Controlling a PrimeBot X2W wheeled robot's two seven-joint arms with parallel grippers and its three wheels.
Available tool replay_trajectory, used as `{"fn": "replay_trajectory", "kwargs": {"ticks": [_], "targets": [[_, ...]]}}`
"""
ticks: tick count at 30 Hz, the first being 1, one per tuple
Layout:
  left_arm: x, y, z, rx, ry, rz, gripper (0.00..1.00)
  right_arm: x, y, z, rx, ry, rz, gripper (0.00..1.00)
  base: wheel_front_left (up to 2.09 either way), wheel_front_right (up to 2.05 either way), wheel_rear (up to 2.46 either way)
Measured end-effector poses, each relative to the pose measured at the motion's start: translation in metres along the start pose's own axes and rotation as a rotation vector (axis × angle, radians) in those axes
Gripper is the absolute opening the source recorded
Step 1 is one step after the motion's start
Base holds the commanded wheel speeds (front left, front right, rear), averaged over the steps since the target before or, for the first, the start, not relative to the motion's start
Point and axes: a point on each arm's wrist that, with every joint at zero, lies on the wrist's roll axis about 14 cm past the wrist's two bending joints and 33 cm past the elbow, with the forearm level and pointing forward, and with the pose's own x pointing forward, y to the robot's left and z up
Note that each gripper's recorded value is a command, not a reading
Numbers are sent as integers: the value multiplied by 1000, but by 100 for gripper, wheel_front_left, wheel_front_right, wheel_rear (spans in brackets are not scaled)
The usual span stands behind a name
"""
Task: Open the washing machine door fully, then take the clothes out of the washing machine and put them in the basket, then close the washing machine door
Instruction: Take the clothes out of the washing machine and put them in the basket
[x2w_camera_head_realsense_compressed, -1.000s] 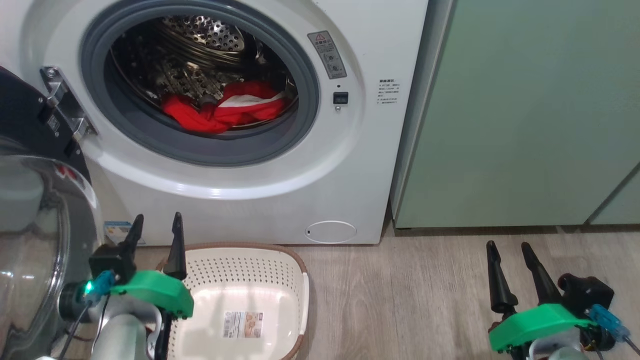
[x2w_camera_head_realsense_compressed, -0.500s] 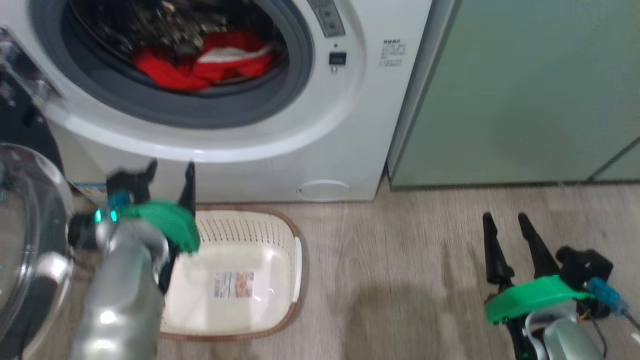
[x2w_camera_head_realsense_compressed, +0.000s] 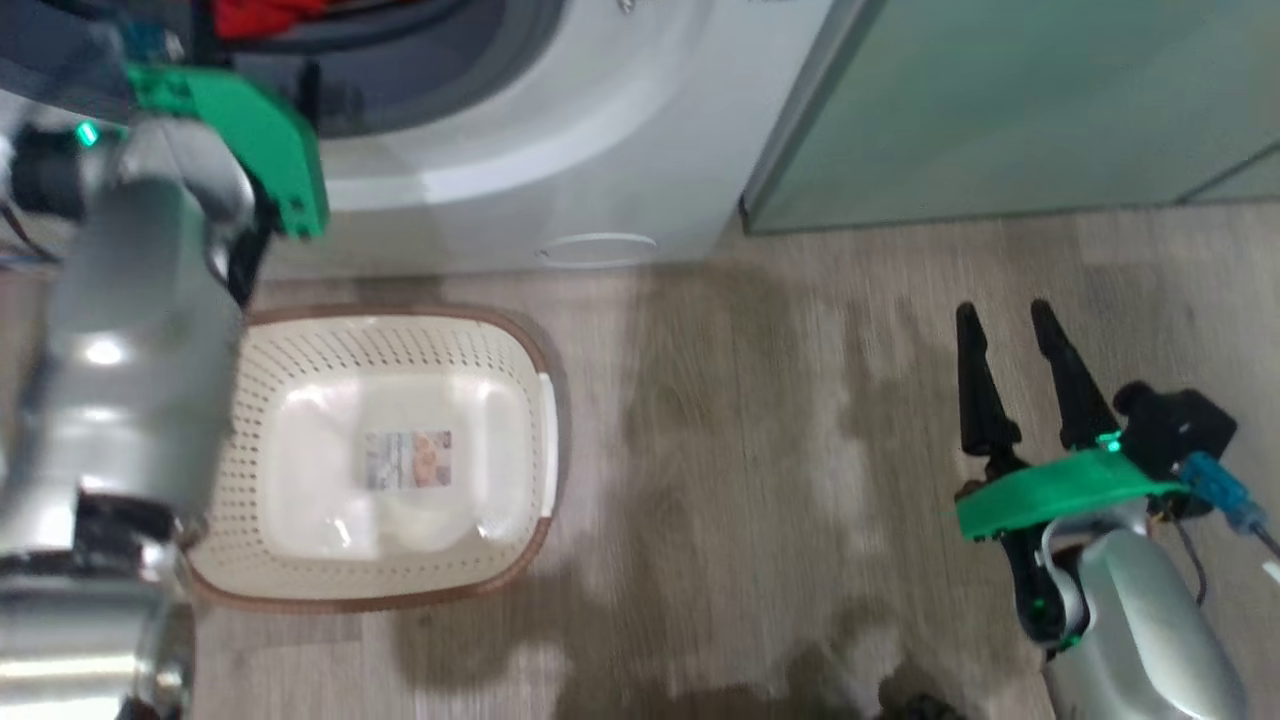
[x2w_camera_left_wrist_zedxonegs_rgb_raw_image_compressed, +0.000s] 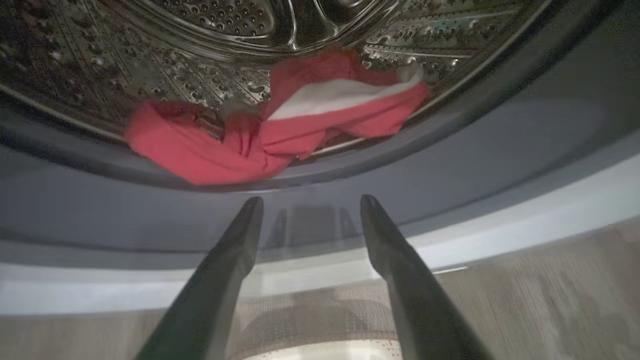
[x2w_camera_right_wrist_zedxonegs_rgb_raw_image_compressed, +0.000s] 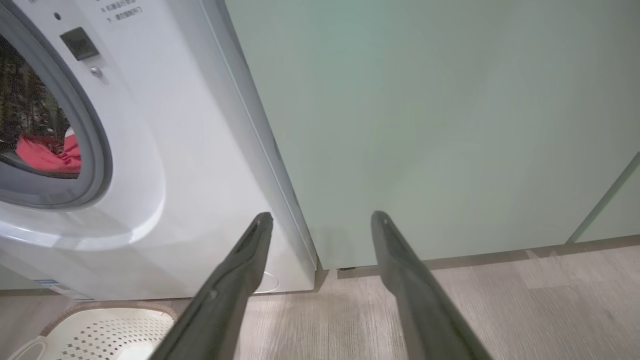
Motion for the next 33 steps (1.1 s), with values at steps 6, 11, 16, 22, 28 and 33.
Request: {"fn": "replay_trajectory", "kwargs": {"ticks": [6,11,16,22,28,33], "targets": [[43,-10,13,0,32,-36,100,12,-14,-11,-13,27,-30,100,0,0,0],[79,-18,31,19,13,-64,100,23,-27,-24,-27,55,-56,100,0,0,0],[105,-25,44,43,-3,-84,100,31,-34,-35,-34,78,-66,100,0,0,0],[130,-24,17,64,67,-91,100,41,-37,-54,-32,114,-70,100,0,0,0],[145,-18,-10,77,159,-80,100,45,-43,-67,-34,141,-80,100,0,0,0],[151,-12,-14,94,173,-54,38,50,-44,-68,-36,139,-81,100,0,0,0]]}}
